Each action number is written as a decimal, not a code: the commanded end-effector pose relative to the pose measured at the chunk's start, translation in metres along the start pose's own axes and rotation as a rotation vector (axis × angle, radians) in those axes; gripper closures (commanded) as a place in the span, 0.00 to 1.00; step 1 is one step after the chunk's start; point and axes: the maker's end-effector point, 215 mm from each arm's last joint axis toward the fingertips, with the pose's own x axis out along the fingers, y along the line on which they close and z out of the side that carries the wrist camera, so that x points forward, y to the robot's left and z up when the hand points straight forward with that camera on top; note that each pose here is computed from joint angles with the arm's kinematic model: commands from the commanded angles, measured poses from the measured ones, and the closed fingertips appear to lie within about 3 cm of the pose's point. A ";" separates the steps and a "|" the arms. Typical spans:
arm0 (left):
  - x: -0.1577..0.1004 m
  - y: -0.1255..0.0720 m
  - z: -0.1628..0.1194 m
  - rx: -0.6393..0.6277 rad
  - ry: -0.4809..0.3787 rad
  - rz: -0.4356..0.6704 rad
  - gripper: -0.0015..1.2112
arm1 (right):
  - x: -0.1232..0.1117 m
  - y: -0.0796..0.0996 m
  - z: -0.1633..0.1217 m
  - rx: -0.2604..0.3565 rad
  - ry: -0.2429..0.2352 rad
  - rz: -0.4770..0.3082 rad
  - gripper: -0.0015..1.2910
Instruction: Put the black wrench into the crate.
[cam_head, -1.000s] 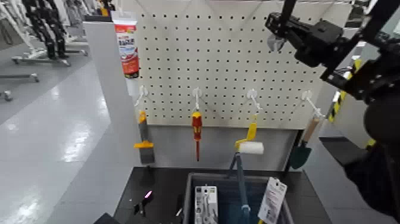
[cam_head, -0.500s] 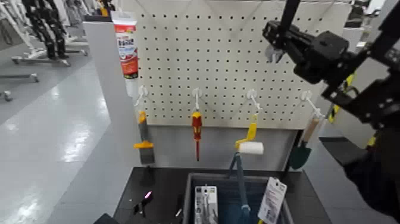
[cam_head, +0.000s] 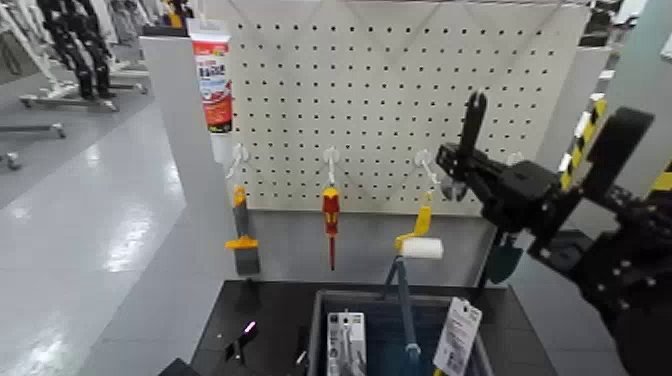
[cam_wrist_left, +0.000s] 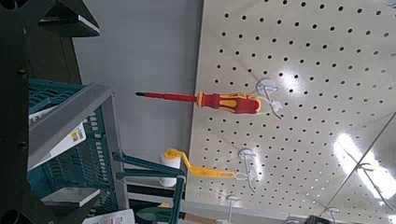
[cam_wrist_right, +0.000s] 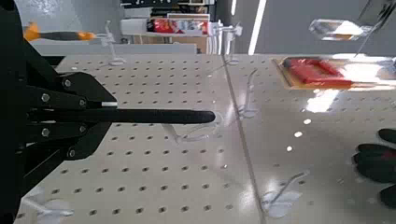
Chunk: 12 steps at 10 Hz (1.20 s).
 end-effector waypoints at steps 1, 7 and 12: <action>-0.001 0.003 0.002 0.003 -0.006 0.008 0.08 | -0.022 -0.015 -0.066 0.114 0.082 -0.062 0.95; -0.002 0.012 -0.004 -0.025 -0.004 0.044 0.08 | -0.053 -0.014 -0.187 0.290 0.241 -0.116 0.95; -0.002 0.011 -0.003 -0.019 -0.005 0.038 0.08 | -0.073 0.000 -0.263 0.410 0.366 -0.125 0.95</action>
